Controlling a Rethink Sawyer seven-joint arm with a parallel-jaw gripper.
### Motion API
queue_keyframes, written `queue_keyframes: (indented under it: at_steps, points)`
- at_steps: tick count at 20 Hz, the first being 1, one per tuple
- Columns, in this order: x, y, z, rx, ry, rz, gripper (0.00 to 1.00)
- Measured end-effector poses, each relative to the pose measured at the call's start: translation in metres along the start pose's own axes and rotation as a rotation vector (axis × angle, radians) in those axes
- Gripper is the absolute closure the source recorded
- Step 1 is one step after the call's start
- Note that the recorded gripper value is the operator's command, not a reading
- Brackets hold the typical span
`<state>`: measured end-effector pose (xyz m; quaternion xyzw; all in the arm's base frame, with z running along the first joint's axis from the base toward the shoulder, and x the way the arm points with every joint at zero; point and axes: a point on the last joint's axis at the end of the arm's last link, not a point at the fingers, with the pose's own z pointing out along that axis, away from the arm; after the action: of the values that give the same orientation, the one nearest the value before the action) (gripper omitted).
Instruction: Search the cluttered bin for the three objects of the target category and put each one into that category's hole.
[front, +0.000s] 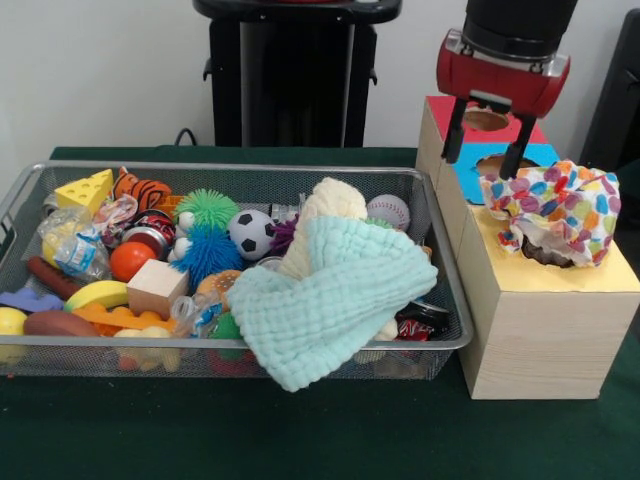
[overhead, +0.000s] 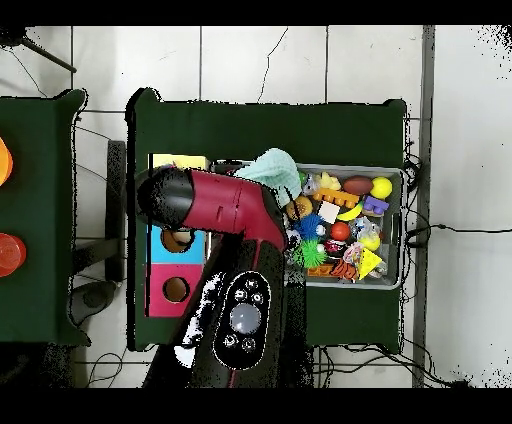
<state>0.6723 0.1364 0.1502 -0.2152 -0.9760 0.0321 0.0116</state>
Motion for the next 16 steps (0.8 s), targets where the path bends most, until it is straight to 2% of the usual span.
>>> queue_keyframes:
  at_steps: [4,10,16]
  points:
    - [-0.003,0.003,-0.019,-0.009,0.002,-0.002,0.00]
    - [-0.007,0.011,-0.037,-0.026,-0.029,-0.011,0.00]
    - [0.001,0.027,-0.051,-0.039,-0.049,-0.037,0.00]
